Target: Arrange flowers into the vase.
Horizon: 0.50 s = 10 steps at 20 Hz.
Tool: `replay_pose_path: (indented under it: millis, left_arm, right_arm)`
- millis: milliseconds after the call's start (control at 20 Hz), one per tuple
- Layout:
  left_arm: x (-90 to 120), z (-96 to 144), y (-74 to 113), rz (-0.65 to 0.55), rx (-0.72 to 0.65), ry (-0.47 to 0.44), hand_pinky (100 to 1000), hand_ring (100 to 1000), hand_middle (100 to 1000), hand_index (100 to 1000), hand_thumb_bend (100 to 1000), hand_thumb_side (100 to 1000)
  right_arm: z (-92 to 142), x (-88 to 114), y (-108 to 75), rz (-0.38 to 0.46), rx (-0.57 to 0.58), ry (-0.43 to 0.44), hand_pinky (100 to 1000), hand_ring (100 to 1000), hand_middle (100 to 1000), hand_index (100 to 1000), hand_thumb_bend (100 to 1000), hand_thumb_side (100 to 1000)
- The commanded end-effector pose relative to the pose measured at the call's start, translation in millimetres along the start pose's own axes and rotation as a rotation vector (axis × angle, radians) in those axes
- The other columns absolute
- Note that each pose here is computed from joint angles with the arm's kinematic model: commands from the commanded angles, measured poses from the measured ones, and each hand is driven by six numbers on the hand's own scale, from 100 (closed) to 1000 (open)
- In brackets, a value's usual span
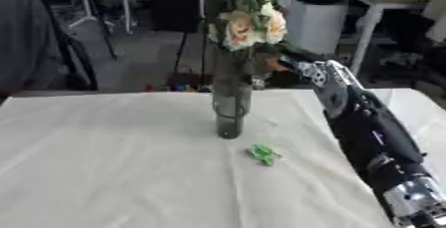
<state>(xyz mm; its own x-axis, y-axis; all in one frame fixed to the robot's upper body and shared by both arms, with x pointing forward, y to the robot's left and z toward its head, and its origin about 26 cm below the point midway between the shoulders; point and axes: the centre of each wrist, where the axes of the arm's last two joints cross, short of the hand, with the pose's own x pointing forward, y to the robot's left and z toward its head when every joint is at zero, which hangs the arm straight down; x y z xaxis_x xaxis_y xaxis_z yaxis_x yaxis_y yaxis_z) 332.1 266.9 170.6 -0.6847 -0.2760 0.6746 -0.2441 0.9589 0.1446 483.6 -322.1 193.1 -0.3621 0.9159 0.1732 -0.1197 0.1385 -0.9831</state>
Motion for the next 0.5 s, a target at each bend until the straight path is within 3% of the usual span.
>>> replay_pose_path:
  millis: [50, 500]
  left_arm:
    - [4.1, -5.8, 4.9, -0.012, 0.002, -0.028, 755, 658, 691, 796, 605, 863]
    - [3.6, -5.2, 5.5, -0.014, 0.004, -0.025, 755, 656, 691, 796, 605, 863]
  right_arm:
    - [2.1, 1.2, -20.3, 0.070, -0.027, -0.011, 1000, 1000, 1000, 1000, 617, 828]
    - [3.4, 1.8, -19.8, 0.213, -0.006, -0.019, 1000, 1000, 1000, 1000, 622, 836]
